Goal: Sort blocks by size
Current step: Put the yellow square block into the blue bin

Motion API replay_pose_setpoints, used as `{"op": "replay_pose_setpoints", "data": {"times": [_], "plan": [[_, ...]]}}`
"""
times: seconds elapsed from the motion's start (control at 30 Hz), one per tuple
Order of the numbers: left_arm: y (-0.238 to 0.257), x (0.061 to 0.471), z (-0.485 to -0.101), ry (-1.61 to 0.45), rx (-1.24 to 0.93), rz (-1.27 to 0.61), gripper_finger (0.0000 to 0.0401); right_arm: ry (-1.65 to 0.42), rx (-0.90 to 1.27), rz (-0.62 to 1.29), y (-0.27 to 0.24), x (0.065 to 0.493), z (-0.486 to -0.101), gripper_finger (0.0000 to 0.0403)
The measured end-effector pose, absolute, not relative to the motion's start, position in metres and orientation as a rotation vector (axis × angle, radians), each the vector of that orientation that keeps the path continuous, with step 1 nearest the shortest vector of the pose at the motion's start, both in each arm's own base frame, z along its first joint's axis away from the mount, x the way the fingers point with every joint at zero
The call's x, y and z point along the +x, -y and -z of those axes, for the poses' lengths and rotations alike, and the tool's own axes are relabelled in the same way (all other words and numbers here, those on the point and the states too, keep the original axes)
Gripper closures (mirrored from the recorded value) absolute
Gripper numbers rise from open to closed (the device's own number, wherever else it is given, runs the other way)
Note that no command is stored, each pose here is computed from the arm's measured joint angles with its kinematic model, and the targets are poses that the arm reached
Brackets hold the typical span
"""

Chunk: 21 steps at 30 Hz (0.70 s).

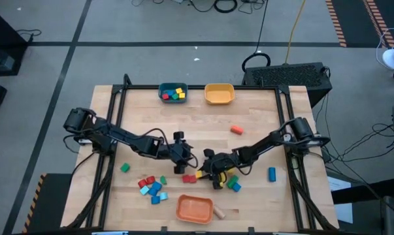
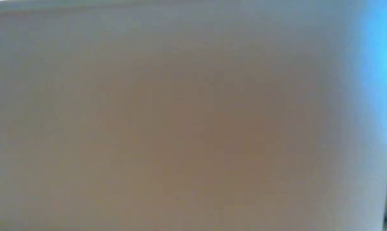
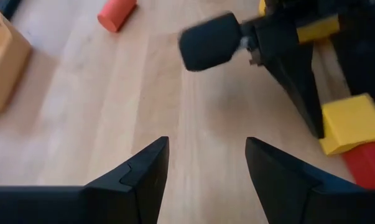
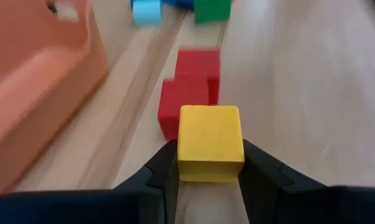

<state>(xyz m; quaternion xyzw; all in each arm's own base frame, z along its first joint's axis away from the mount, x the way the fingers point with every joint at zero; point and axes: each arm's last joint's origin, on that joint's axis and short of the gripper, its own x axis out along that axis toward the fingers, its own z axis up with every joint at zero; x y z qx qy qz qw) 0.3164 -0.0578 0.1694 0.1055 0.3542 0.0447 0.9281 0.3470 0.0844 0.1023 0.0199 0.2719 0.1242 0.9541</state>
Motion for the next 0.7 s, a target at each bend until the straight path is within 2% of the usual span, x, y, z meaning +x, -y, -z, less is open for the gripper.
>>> {"op": "replay_pose_setpoints", "data": {"times": [0.37, 0.7], "plan": [[0.082, 0.311, -0.171, -0.714, 0.543, -0.016, 0.0186, -0.479, 0.065, -0.192, -0.057, 0.350, -0.132, 0.0291], [0.097, 0.306, -0.172, -0.703, 0.816, 0.061, 0.0186, -0.427, 0.187, -0.266, -0.036, 0.355, -0.140, 0.0291]]}}
